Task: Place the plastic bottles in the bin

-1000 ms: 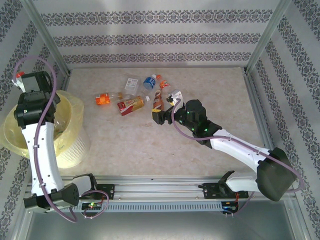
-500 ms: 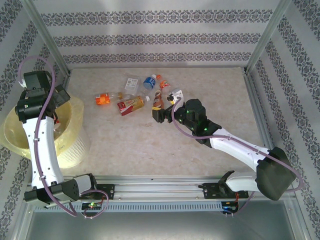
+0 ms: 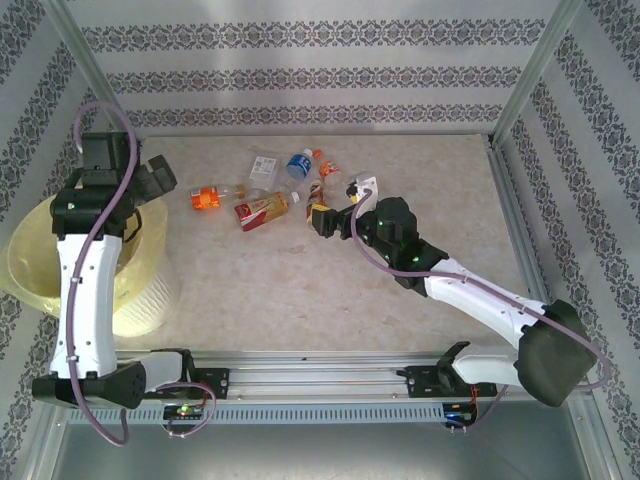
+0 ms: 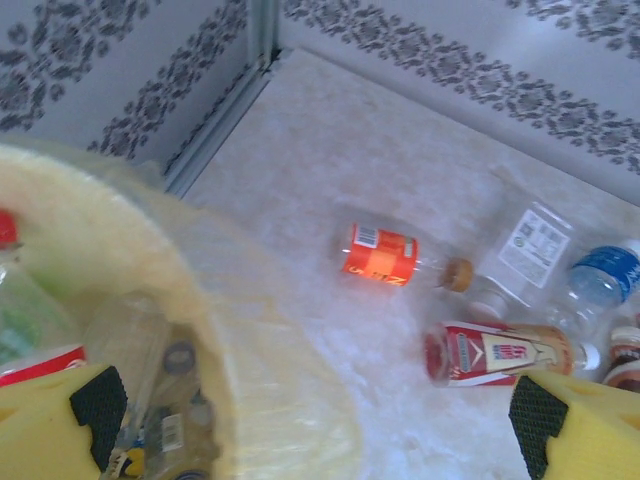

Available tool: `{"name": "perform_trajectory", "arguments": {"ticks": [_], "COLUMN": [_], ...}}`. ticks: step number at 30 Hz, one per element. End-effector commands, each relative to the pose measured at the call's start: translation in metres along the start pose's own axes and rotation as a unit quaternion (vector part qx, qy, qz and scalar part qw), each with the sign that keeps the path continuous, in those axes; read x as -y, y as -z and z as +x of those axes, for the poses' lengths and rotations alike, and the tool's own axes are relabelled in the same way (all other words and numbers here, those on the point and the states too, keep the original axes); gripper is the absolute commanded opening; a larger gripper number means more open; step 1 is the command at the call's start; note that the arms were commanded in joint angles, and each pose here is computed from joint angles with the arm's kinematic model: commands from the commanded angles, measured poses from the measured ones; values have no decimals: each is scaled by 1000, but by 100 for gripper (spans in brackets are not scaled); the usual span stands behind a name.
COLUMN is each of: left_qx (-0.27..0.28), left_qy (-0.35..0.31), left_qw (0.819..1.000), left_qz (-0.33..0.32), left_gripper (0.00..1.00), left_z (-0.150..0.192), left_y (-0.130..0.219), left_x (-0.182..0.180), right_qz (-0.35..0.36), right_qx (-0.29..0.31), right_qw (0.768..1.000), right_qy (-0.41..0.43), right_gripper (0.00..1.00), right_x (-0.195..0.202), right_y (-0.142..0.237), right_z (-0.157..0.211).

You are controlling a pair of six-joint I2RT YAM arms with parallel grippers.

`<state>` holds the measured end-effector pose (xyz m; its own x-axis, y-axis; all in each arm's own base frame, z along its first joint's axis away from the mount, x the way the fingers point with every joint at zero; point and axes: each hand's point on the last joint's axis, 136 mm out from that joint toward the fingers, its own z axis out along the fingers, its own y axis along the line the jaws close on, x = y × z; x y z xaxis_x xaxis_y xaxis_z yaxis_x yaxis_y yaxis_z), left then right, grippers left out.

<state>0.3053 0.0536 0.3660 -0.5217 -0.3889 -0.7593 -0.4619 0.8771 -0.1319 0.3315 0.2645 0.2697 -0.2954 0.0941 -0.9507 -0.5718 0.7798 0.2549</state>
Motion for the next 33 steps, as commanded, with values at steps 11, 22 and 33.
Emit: {"name": "perform_trajectory", "arguments": {"ticks": [11, 22, 33], "left_qx": [54, -73, -203], "left_qy": [-154, -350, -516], "left_qw": [982, 910, 817], "left_qz": [97, 209, 159], "left_gripper": [100, 100, 100], "left_z": [-8, 77, 166], "left_y": [10, -40, -155], "left_x": [126, 223, 236], "right_qz": [70, 137, 175], "right_qx": [3, -14, -6], "right_qw": [997, 989, 982], "right_qy": [-21, -54, -72], "right_gripper": [98, 98, 98], "right_x": [34, 67, 85], "right_y": [22, 47, 72], "right_z": [0, 4, 7]}}
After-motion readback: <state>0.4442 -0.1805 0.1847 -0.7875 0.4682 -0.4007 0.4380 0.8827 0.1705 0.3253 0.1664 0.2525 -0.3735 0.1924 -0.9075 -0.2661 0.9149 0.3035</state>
